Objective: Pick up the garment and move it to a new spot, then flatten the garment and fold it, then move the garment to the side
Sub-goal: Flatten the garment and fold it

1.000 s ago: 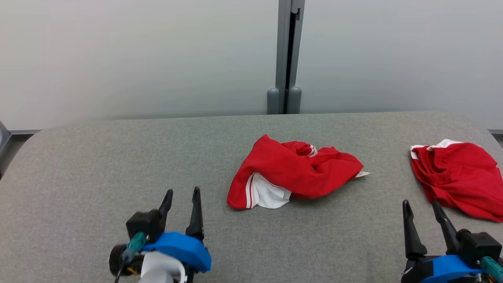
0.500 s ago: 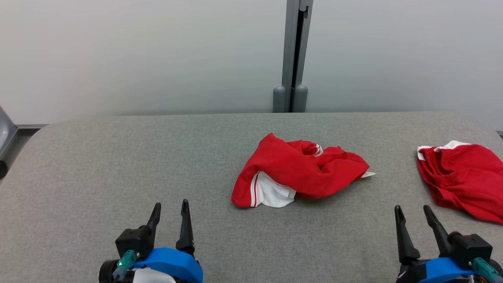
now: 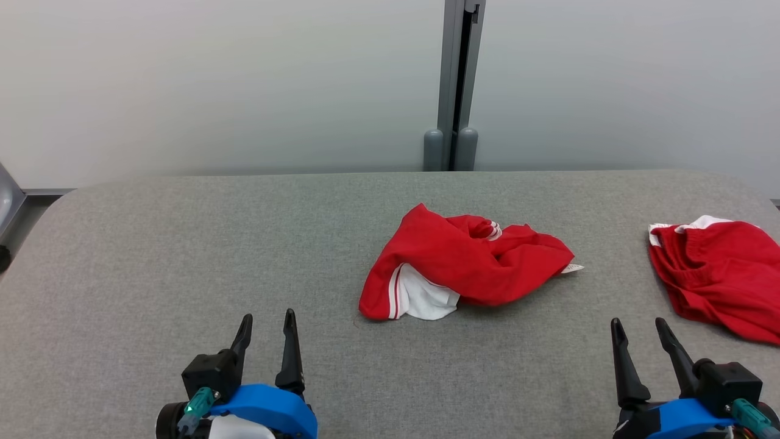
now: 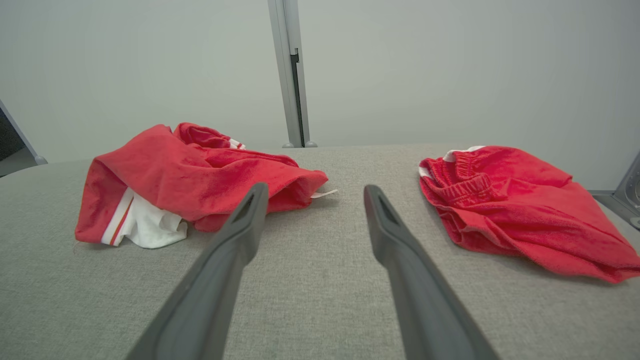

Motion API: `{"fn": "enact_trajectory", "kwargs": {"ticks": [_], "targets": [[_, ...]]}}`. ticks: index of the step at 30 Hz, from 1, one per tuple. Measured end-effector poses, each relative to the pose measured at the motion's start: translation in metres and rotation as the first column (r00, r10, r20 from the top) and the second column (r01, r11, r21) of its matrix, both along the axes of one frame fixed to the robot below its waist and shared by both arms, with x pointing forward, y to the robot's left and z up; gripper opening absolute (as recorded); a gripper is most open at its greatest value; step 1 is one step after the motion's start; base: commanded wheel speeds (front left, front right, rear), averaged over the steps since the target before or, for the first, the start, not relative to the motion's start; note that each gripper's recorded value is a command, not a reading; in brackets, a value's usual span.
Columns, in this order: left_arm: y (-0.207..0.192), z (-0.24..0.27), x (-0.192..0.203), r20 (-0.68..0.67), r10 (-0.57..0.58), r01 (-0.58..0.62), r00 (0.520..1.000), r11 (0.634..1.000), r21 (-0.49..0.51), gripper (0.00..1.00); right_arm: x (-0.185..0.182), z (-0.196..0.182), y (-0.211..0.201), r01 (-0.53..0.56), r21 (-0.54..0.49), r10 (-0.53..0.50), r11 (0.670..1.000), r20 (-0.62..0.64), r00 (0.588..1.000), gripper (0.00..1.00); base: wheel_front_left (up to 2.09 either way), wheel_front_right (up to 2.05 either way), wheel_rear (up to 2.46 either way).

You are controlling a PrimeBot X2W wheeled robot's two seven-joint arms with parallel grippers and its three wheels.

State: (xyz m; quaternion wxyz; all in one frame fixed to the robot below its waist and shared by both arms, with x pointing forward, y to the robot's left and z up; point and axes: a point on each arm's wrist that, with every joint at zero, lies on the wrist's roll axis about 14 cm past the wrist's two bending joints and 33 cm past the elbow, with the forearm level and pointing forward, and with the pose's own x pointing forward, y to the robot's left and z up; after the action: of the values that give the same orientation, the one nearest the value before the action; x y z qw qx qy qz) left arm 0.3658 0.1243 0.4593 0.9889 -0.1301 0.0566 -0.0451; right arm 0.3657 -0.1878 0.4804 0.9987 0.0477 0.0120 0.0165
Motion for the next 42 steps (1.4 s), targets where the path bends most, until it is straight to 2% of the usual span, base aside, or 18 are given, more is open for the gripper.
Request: {"fn": "enact_trajectory", "kwargs": {"ticks": [5, 10, 19, 22, 29, 30, 31, 32, 33, 37, 42], "targets": [[0.0, -0.002, 0.0, -0.004, 0.0, 0.0, 1.0, 1.0, 0.005, 1.0, 0.002, -0.003, 0.004, -0.014, -0.009, 0.013, 1.0, -0.008, 1.0, 1.0, 0.0, 0.0, 0.0], [0.004, -0.005, 0.001, -0.014, 0.012, -0.012, 1.0, 1.0, 0.006, 1.0, 0.013, -0.004, 0.029, -0.097, -0.067, 0.096, 0.993, -0.026, 0.995, 1.0, 0.0, 0.0, 0.0], [0.016, -0.013, 0.01, -0.037, 0.05, -0.05, 0.998, 0.999, 0.005, 1.0, 0.047, -0.034, 0.093, -0.317, -0.184, 0.292, 0.93, -0.153, 0.944, 1.0, 0.0, 0.0, 0.0], [0.024, -0.018, 0.01, -0.053, 0.074, -0.074, 0.996, 0.997, 0.007, 1.0, 0.058, -0.051, 0.103, -0.368, -0.23, 0.323, 0.901, -0.213, 0.922, 1.0, 0.0, 0.0, 0.0], [0.042, -0.026, 0.01, -0.076, 0.126, -0.125, 0.989, 0.992, 0.019, 1.0, 0.087, -0.071, 0.106, -0.396, -0.283, 0.329, 0.874, -0.255, 0.909, 1.0, 0.0, 0.0, 0.0], [0.043, -0.026, 0.01, -0.076, 0.13, -0.129, 0.989, 0.991, 0.021, 1.0, 0.091, -0.071, 0.105, -0.394, -0.288, 0.327, 0.873, -0.254, 0.91, 0.56, 0.0, 0.0, 0.0], [0.045, -0.027, 0.01, -0.077, 0.135, -0.134, 0.988, 0.991, 0.021, 1.0, 0.094, -0.07, 0.105, -0.388, -0.288, 0.323, 0.876, -0.247, 0.914, 0.39, 0.0, 0.0, 0.0], [0.046, -0.027, 0.01, -0.077, 0.138, -0.137, 0.987, 0.99, 0.022, 1.0, 0.096, -0.069, 0.104, -0.383, -0.288, 0.32, 0.877, -0.243, 0.916, 0.14, 0.0, 0.0, 0.0], [0.047, -0.026, 0.01, -0.076, 0.139, -0.138, 0.987, 0.99, 0.024, 1.0, 0.098, -0.068, 0.103, -0.378, -0.288, 0.316, 0.88, -0.239, 0.918, 0.0, 0.0, 0.0, 0.0], [0.046, -0.022, 0.01, -0.064, 0.138, -0.136, 0.988, 0.99, 0.023, 1.0, 0.099, -0.058, 0.096, -0.349, -0.29, 0.298, 0.891, -0.205, 0.932, 0.0, 0.0, 0.0, 0.0], [0.037, -0.021, 0.006, -0.061, 0.115, -0.114, 0.992, 0.993, 0.018, 1.0, 0.095, -0.025, 0.094, -0.312, -0.274, 0.296, 0.91, -0.101, 0.95, 0.0, 0.0, 0.0, 0.0]]}}
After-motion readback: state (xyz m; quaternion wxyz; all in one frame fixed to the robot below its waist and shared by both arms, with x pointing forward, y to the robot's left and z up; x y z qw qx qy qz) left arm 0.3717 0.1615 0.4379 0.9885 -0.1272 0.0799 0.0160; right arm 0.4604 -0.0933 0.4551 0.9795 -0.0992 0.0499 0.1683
